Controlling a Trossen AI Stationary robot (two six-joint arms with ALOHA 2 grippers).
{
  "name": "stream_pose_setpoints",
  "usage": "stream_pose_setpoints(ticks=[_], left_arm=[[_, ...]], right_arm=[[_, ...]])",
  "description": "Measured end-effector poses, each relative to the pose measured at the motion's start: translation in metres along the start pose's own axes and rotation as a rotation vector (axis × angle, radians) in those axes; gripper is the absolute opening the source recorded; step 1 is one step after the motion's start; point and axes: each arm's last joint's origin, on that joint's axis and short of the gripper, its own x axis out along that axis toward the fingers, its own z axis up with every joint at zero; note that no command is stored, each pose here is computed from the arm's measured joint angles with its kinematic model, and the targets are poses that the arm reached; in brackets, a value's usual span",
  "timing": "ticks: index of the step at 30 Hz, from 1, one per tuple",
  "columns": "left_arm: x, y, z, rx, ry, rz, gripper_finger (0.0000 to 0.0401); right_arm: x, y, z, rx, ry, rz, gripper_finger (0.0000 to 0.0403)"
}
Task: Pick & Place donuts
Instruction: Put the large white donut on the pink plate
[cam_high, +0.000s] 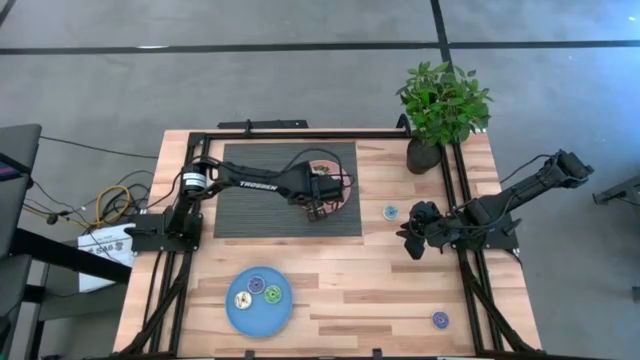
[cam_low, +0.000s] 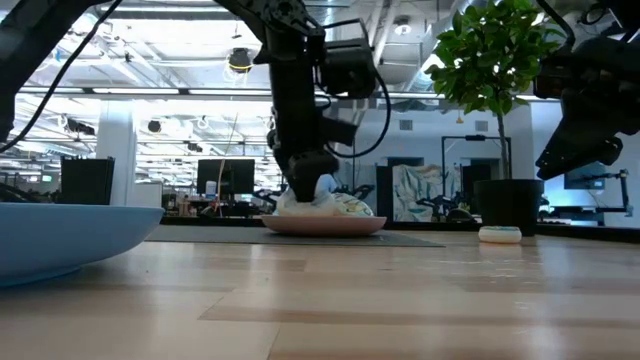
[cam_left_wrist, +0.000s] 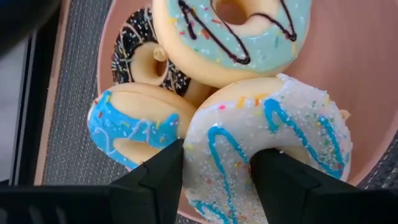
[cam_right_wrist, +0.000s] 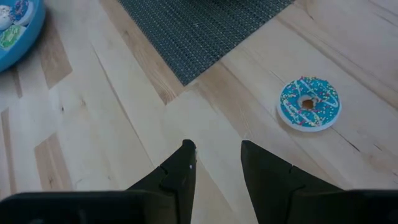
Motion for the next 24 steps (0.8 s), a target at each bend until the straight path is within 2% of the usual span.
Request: stream_pose_setpoints(ticks=[13, 24], left_arm=[[0.0008, -0.0009, 0.0032, -0.027, -0.042, 0.018, 0.0170], [0.0008, -0.0009, 0.0033, 0.050, -0.042, 0.019, 0.0170]], right_arm=[[0.0001, 0.0000, -0.0001, 0.000, 0.001, 0.000, 0.0118], [0.0001, -0.0001, -0.0001, 0.000, 0.001, 0.000, 0.0118]])
